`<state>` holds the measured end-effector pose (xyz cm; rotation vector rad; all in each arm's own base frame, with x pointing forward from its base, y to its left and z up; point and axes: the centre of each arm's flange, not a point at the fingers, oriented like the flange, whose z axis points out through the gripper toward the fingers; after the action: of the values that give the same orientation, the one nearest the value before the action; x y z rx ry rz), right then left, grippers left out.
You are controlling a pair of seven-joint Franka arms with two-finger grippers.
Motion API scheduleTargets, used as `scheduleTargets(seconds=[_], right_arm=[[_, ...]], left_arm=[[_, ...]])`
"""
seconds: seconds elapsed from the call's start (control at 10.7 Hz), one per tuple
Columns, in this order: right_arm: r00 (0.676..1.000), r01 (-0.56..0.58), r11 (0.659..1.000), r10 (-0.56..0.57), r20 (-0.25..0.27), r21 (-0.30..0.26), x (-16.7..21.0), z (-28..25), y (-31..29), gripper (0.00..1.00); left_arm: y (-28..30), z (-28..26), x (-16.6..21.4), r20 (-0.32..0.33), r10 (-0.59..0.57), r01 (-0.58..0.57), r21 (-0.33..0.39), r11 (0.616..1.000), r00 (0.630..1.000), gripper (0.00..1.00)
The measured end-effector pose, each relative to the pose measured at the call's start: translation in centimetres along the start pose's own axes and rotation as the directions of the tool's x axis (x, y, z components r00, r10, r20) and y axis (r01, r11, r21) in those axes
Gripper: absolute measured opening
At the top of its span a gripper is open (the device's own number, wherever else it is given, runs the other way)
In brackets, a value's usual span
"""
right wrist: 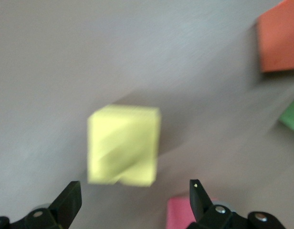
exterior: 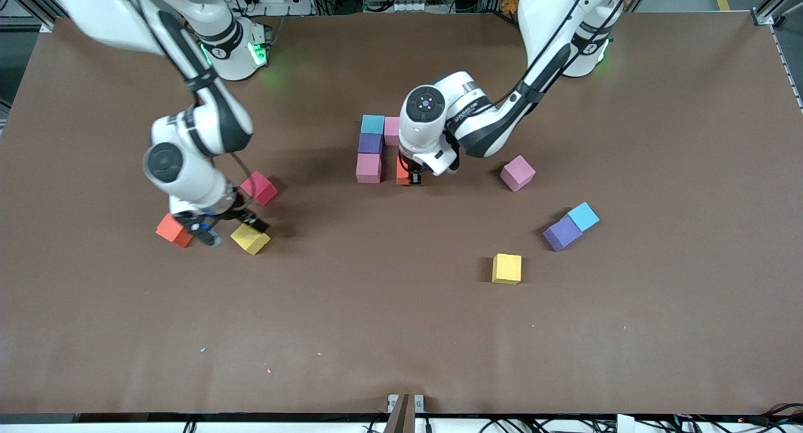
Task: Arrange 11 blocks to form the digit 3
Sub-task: 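Grasp the yellow cube with the right gripper while the left gripper lowers orange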
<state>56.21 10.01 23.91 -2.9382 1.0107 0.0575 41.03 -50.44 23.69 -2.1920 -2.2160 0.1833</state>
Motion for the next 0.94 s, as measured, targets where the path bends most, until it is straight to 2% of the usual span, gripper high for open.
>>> scheduleTargets(seconds=[0.56,0.94], right_arm=[[0.999,-0.04,0.999,0.039,0.018,0.026,1.1,2.1,-2.7,1.0],[0.998,-0.05,0.999,0.049,0.045,0.008,1.4,4.3,-2.4,1.0]], left_arm=[[-0.7,0.9,-1.0,0.018,0.013,-0.012,-0.027,1.0,1.0,0.54],[-1.4,2.7,-2.0,0.017,0.031,-0.031,-0.027,0.999,0.999,0.54]])
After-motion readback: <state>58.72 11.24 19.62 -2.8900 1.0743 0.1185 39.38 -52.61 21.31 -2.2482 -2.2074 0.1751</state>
